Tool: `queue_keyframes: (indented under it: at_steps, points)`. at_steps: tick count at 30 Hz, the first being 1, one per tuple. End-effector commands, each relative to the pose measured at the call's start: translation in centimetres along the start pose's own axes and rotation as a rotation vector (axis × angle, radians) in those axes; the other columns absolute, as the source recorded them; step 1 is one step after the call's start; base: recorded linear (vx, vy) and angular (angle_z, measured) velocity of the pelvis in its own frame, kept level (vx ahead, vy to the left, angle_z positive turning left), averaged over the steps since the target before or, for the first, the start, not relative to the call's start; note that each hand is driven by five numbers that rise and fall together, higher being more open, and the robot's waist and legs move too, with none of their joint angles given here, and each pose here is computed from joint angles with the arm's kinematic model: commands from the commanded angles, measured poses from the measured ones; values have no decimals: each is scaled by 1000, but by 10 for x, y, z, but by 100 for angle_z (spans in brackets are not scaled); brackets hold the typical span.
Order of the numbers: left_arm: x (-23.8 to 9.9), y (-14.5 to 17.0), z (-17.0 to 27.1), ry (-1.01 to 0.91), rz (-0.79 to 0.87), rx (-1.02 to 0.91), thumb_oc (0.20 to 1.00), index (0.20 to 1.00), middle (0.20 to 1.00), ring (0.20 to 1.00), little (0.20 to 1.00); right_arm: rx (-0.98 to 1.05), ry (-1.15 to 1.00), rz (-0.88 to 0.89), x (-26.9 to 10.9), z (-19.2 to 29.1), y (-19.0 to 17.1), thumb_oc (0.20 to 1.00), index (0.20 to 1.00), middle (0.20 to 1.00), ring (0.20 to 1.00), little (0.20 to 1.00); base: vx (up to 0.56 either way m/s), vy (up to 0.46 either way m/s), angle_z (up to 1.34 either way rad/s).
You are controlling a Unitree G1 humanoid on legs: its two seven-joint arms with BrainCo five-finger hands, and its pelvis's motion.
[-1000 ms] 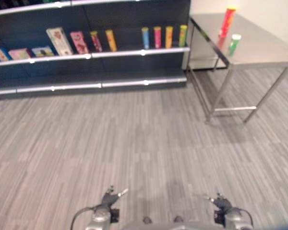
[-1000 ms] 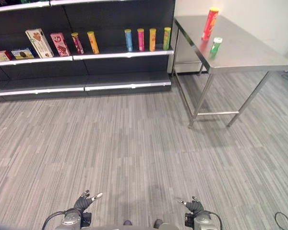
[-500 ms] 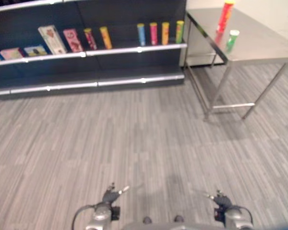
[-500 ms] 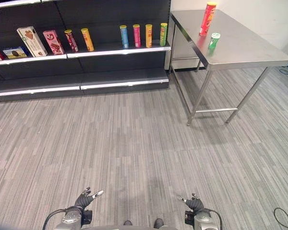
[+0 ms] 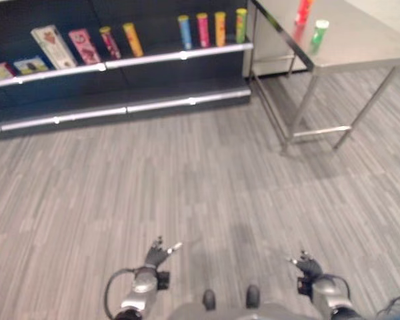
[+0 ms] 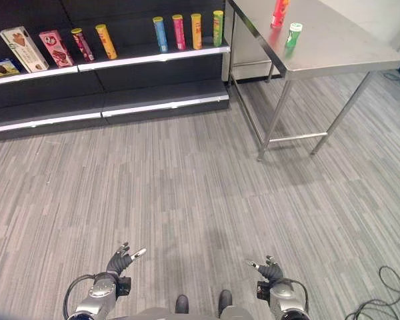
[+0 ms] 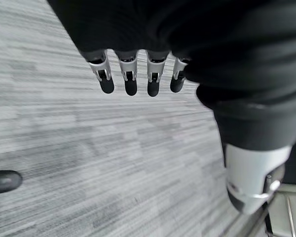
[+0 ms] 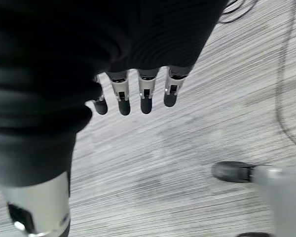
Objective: Put the goods on the table back onto the shelves and tidy them up.
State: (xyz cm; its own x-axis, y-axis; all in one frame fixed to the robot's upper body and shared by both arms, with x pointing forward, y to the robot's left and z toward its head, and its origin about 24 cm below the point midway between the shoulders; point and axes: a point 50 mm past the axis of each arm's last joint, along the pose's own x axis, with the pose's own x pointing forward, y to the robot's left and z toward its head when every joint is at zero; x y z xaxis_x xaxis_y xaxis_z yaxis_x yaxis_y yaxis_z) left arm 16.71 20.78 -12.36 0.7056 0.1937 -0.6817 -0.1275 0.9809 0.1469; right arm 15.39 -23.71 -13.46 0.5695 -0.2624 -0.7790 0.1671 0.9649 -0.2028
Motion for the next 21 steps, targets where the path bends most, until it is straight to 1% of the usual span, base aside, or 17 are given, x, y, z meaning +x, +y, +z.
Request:
queue_keyframes:
  at_steps: [1, 4, 8, 10, 11, 13, 15, 18, 21]
  points:
    - [1, 7, 18, -88, -8, 7, 1000, 1000, 1000, 1000, 1000, 22, -28, 14, 2, 8, 7, 1000, 1000, 1000, 1000, 1000, 85, 303, 17]
    - [2, 13, 17, -75, -2, 20, 1000, 1000, 1000, 1000, 1000, 50, -17, -4, 1, 4, 2, 1000, 1000, 1000, 1000, 1000, 208, 110, 34]
    - [4, 21, 19, -70, 36, 12, 1000, 1000, 1000, 1000, 1000, 25, -97, 13, 4, 27, 6, 1000, 1000, 1000, 1000, 1000, 504, -122, -8]
    - [4, 22, 20, -78, 46, 2, 1000, 1000, 1000, 1000, 1000, 27, -121, 5, 4, 32, 4, 1000, 1000, 1000, 1000, 1000, 772, -176, 88]
    - [2, 23, 17, -78, 38, 9, 1000, 1000, 1000, 1000, 1000, 39, -113, -3, 2, 27, 2, 1000, 1000, 1000, 1000, 1000, 1013, -319, 96]
    - [4, 18, 25, -100, 15, 30, 1000, 1000, 1000, 1000, 1000, 89, -96, -43, 1, 18, -8, 1000, 1000, 1000, 1000, 1000, 943, -321, 87]
    - [5, 19, 37, -144, 2, 49, 1000, 1000, 1000, 1000, 1000, 121, -60, -80, -1, 7, -17, 1000, 1000, 1000, 1000, 1000, 528, -225, 86]
    - [7, 20, 55, -207, -5, 83, 1000, 1000, 1000, 1000, 1000, 153, 34, -141, -1, -10, -30, 1000, 1000, 1000, 1000, 1000, 516, -79, -65]
    - [6, 20, 58, -226, -9, 84, 1000, 1000, 1000, 1000, 1000, 149, 70, -153, -3, -20, -35, 1000, 1000, 1000, 1000, 1000, 246, 122, -112]
